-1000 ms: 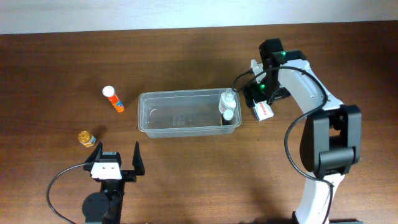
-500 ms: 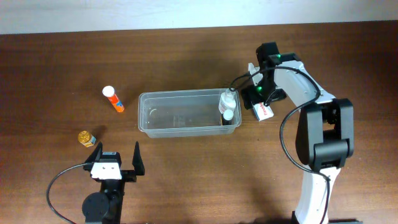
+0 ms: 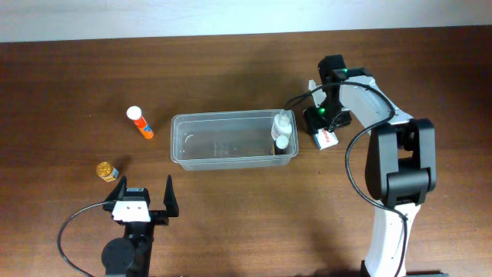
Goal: Pack container
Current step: 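Move the right gripper to the Panadol box and grasp it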
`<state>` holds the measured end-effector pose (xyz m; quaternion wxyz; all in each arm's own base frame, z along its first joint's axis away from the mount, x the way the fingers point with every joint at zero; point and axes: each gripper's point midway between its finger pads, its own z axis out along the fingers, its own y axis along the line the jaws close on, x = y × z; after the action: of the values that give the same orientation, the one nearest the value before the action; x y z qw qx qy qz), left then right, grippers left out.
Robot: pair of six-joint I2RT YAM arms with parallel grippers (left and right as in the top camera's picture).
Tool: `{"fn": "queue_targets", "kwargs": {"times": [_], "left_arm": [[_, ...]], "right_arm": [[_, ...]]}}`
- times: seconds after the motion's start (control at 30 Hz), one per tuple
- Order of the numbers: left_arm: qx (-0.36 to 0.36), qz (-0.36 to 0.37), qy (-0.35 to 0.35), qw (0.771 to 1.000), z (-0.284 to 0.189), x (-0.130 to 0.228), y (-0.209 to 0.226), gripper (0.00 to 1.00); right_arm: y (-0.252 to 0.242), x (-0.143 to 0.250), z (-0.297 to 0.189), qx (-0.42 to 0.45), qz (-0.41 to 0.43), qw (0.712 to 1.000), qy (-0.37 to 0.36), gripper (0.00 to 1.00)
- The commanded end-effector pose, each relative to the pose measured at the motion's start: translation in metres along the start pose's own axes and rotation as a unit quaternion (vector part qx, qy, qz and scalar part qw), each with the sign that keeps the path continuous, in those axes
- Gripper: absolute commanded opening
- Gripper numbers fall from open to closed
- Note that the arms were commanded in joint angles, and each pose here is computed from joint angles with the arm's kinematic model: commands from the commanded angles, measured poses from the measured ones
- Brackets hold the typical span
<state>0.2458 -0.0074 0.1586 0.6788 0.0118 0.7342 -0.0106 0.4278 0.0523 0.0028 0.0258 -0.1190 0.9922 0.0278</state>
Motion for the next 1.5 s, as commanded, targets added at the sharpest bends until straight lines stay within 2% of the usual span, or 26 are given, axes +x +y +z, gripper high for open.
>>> {"fn": "queue_targets", "kwargs": {"times": [0.0,0.4,0.7,0.83,1.07,1.2,1.47], "left_arm": [[0.006,0.007,0.0,1.0,0.0,0.002,-0.002,0.99],[0.006,0.007,0.0,1.0,0.0,0.002,-0.002,0.99],[0.006,0.007,0.0,1.0,0.0,0.002,-0.002,0.99],[0.006,0.007,0.0,1.0,0.0,0.002,-0.002,0.99],[0.006,0.007,0.0,1.0,0.0,0.002,-0.002,0.99],[0.006,0.007,0.0,1.0,0.0,0.002,-0.002,0.99],[0.006,0.007,0.0,1.0,0.0,0.002,-0.002,0.99]], "right_arm": [[-0.011,0.007,0.012,-0.009,0.016,1.0,0.015,0.61],[-0.026,0.003,-0.006,-0.008,0.033,0.999,0.009,0.51],[-0.027,-0.014,-0.054,-0.005,0.032,0.999,-0.004,0.48],[-0.028,-0.023,-0.07,-0.002,0.031,0.999,-0.02,0.5],[-0.026,-0.015,-0.057,-0.006,0.031,0.999,-0.004,0.54],[-0.021,-0.009,-0.043,-0.019,0.031,0.999,0.003,0.62],[-0.018,0.006,-0.012,-0.028,0.033,0.999,0.017,0.63]]}}
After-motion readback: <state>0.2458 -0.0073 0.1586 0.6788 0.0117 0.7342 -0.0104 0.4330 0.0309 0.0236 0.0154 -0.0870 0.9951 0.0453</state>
